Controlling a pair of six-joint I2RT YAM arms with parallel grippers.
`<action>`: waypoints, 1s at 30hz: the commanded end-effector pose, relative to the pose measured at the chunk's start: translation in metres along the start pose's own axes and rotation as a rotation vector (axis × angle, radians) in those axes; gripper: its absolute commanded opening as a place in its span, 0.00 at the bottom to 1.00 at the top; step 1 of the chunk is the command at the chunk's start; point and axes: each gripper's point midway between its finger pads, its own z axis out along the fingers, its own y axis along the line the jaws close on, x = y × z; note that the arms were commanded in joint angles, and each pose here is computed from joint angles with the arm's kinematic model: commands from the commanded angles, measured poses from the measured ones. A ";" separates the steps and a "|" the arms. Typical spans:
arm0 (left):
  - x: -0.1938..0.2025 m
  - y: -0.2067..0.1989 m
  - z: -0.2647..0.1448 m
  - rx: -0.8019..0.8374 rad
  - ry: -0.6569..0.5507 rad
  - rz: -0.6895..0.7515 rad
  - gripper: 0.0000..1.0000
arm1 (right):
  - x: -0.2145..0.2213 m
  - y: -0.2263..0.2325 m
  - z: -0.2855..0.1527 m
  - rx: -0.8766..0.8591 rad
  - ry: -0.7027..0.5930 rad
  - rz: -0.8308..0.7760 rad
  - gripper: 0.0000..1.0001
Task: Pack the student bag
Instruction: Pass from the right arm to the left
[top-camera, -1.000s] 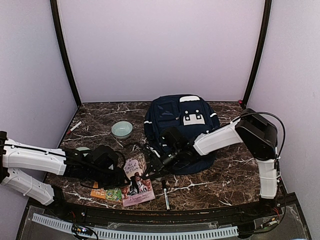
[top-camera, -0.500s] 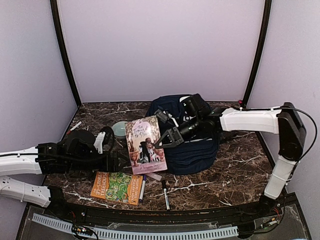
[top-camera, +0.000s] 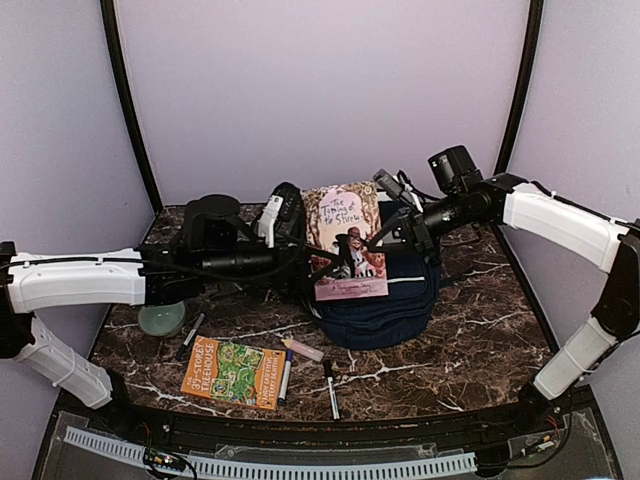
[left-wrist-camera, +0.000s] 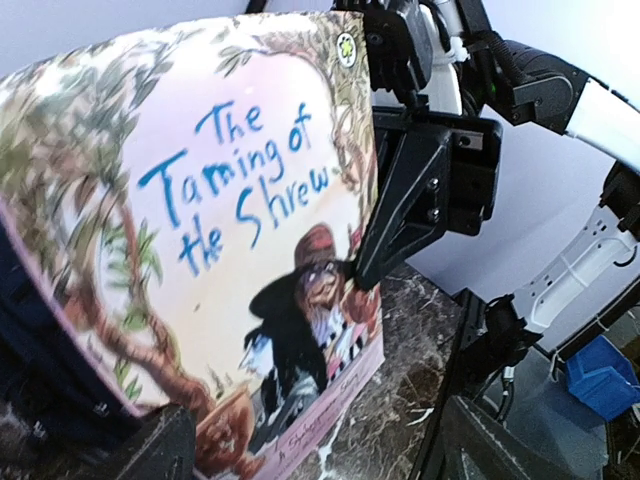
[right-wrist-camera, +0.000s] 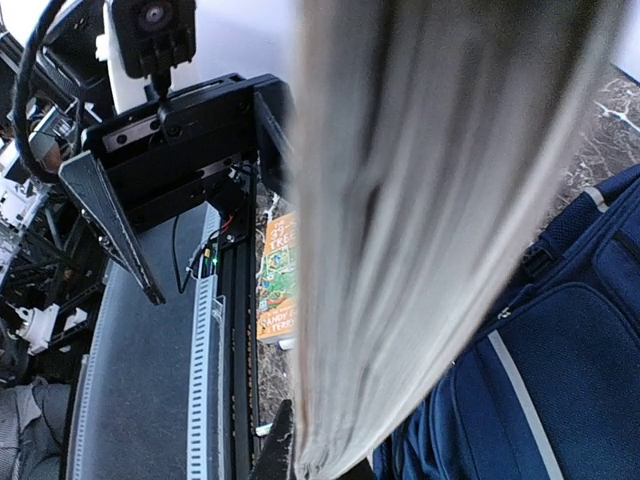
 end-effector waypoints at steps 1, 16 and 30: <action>-0.024 -0.036 0.027 0.273 -0.051 0.053 0.88 | -0.003 0.011 -0.028 0.060 -0.001 -0.123 0.00; -0.041 -0.025 0.068 0.456 -0.053 -0.054 0.72 | -0.003 -0.004 -0.058 0.063 -0.044 -0.058 0.00; -0.047 0.020 0.063 0.278 0.012 -0.066 0.78 | -0.013 0.002 -0.064 0.043 -0.051 -0.057 0.00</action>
